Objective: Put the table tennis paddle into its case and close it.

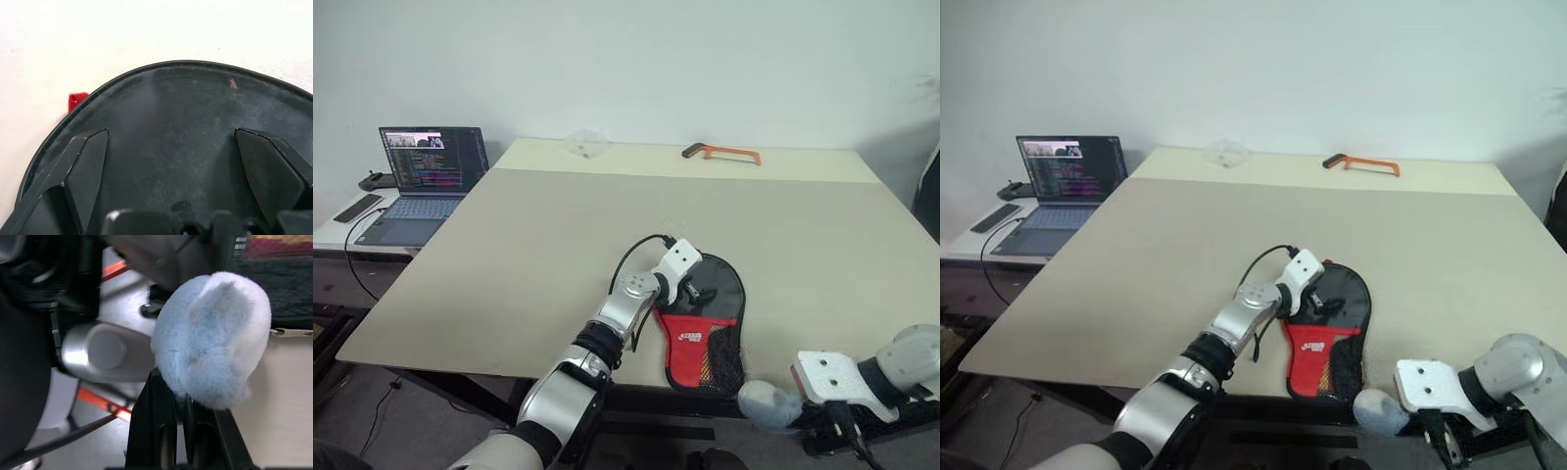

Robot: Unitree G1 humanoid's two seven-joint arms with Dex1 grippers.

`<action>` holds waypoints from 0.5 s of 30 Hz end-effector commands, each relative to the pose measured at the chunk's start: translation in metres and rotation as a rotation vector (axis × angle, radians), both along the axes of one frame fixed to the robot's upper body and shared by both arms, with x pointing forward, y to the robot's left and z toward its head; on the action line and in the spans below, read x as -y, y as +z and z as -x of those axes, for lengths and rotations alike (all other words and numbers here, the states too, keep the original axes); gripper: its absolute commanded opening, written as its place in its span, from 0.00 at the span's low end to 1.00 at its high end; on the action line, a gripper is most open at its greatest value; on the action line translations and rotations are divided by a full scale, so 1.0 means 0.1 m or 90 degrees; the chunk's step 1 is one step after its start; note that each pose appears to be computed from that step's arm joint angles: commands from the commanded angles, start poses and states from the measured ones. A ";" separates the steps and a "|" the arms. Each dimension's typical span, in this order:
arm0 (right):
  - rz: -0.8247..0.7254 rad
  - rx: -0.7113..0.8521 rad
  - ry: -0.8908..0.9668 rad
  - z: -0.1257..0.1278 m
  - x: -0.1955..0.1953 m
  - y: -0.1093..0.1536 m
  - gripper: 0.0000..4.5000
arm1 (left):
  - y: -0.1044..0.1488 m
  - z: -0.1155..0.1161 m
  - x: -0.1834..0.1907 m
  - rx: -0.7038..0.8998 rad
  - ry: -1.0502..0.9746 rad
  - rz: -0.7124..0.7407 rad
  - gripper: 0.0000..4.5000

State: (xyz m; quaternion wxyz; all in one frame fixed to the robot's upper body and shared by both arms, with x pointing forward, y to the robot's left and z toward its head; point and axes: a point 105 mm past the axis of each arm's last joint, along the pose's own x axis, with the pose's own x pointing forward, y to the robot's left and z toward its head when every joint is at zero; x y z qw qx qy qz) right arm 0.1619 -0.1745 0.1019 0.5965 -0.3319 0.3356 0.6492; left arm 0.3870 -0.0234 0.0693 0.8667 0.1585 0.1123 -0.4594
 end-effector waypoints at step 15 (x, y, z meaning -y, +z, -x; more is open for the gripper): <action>-0.052 -0.001 -0.026 0.04 -0.16 0.17 0.00 | -0.63 0.17 -0.16 -0.103 0.001 -0.127 1.00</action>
